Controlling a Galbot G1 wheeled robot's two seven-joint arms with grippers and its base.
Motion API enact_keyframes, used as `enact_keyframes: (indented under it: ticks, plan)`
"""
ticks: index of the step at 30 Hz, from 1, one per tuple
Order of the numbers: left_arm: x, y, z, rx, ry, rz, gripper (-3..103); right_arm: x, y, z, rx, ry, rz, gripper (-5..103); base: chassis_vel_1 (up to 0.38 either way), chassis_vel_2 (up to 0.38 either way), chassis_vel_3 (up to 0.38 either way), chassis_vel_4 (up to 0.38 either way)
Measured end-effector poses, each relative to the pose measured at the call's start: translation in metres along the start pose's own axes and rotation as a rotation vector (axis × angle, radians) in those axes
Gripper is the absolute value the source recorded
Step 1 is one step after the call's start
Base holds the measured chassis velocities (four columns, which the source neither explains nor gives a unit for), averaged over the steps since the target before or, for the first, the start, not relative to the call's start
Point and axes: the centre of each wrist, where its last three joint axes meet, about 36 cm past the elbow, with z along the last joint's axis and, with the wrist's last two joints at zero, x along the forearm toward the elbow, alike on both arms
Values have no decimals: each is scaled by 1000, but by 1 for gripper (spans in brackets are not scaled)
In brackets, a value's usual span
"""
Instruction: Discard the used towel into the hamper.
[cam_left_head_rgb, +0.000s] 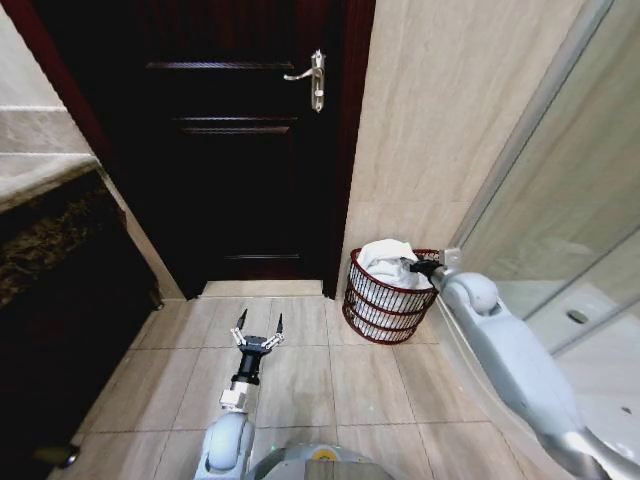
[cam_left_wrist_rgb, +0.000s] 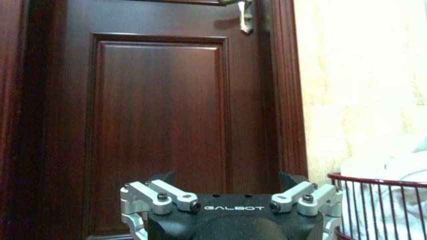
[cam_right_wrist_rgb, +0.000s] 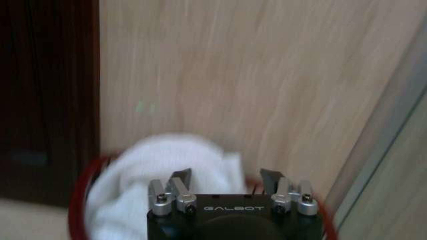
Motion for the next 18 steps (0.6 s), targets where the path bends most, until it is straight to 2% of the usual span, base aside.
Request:
enact_keyframes:
  ticks: [1,2,3,5,7,8,10,11,13,14,18]
  plan:
    - [1,1,-1,4,0,-10,100,12,4,1,-25,-73,6,78,0,0,0,0]
    - [1,2,-1,6,-1,-16,100,22,8,3,-43,-118,8,78,0,0,0,0]
    - [1,2,-1,6,-1,-16,100,22,8,3,-43,-118,8,78,0,0,0,0]
    - [1,3,-1,10,0,-24,100,41,19,17,-79,-217,20,89,0,0,0,0]
    - [-1,3,-2,14,9,-36,100,71,32,51,-57,-289,34,97,0,0,0,0]
    - [-1,3,-2,14,9,-36,100,71,32,51,-57,-289,34,97,0,0,0,0]
    - [-5,3,-8,10,44,-57,100,98,42,90,-55,-282,57,100,0,0,0,0]
    - [-5,3,-8,10,44,-57,100,98,42,90,-55,-282,57,100,0,0,0,0]
    - [-12,4,-16,13,79,-68,100,129,54,136,-96,-269,70,100,0,0,0,0]
    - [-12,4,-16,13,79,-68,100,129,54,136,-96,-269,70,100,0,0,0,0]
    - [-20,5,-21,20,100,-51,100,174,66,191,-123,-298,94,100,0,0,0,0]
